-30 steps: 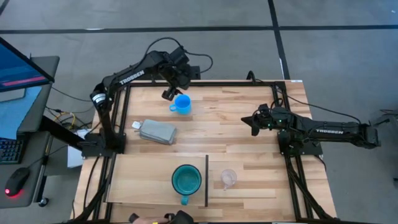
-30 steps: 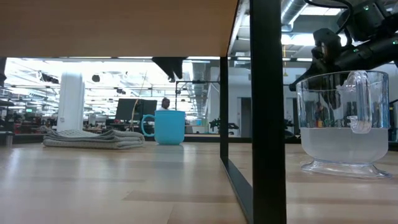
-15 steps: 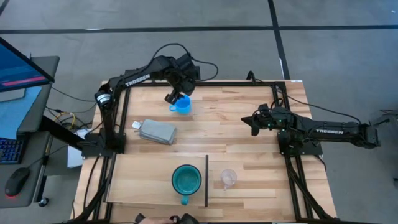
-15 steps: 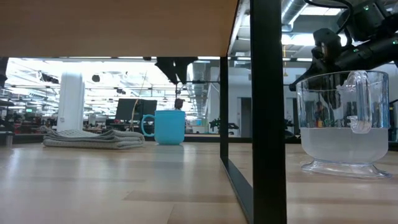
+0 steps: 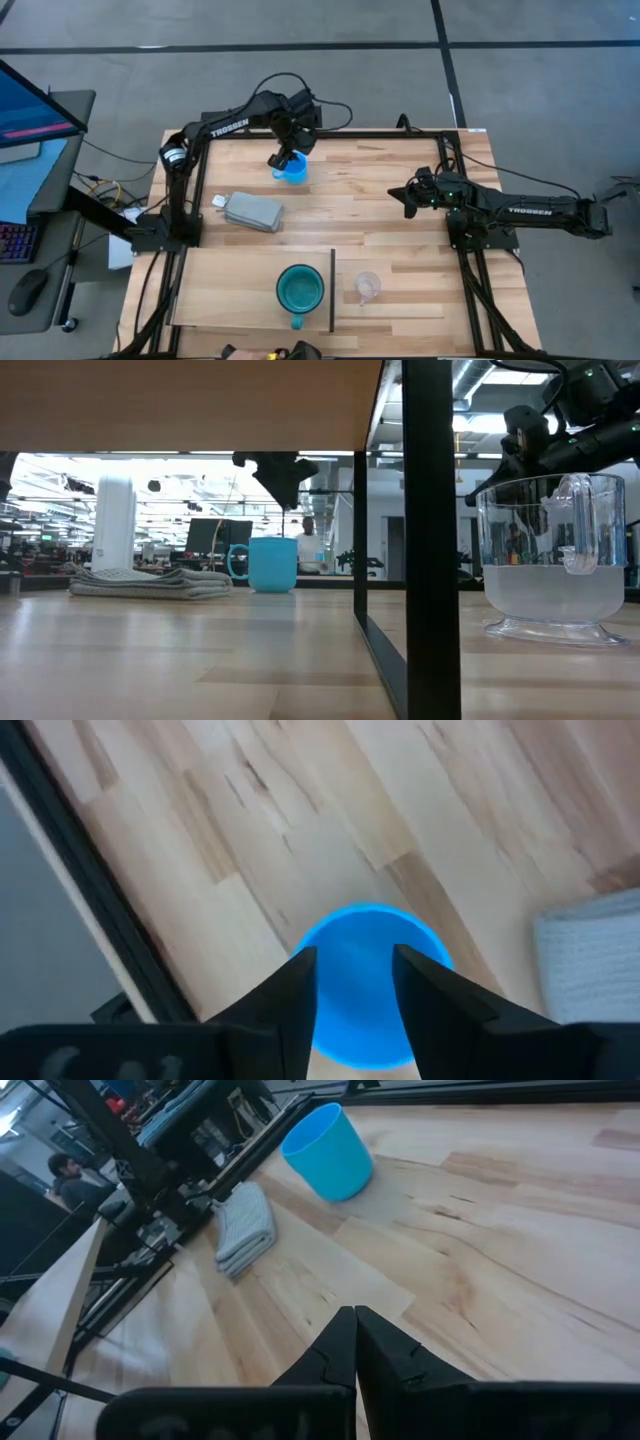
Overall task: Stack small to large cups/mugs on shelf
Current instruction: Put the blue mug on the shelf
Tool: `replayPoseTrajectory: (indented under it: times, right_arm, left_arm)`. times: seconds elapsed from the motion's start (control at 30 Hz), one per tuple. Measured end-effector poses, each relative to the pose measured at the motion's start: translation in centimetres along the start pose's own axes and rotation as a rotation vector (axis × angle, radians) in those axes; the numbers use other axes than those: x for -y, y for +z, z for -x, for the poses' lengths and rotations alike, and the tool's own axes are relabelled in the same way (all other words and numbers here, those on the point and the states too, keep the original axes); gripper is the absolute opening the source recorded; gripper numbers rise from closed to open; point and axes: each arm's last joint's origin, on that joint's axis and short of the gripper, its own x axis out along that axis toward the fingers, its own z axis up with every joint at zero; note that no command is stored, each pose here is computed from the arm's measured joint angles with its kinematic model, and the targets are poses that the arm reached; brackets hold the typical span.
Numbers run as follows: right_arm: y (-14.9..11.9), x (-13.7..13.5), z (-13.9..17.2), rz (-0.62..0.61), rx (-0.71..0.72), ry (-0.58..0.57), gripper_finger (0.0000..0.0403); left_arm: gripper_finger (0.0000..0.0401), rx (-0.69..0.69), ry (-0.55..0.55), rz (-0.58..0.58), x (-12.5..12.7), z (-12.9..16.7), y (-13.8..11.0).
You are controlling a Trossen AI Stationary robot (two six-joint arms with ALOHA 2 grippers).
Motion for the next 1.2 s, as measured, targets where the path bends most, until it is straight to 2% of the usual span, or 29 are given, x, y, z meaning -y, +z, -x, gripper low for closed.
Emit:
replayPoseTrajectory:
  times: [0.47,0.63,0.8,0.9,1.07,1.2]
  right_arm:
    - [-0.1,0.0,0.0,0.001,-0.007,-0.003,0.0027]
    - [-0.1,0.0,0.0,0.001,-0.008,-0.002,0.0027]
    - [-0.1,0.0,0.0,0.001,-0.009,-0.001,0.0027]
    - [-0.1,0.0,0.0,0.001,-0.010,0.001,0.0027]
    - [-0.1,0.0,0.0,0.001,-0.010,0.001,0.0027]
    - [-0.1,0.0,0.0,0.001,-0.010,0.001,0.0027]
  left_arm:
    - [0.0123,-0.019,-0.013,0.016,-0.3,-0.9,-0.3]
    - [0.0123,-0.017,-0.044,0.147,0.0,-0.9,-0.2]
    - [0.0123,0.033,-0.157,0.309,0.9,-1.0,0.4]
    - [0.0123,0.027,-0.155,0.419,1.2,-1.1,1.0]
    - [0.0123,-0.038,-0.074,0.429,1.2,-1.3,1.5]
    - [0.0123,-0.016,-0.107,0.421,1.5,-1.0,1.6]
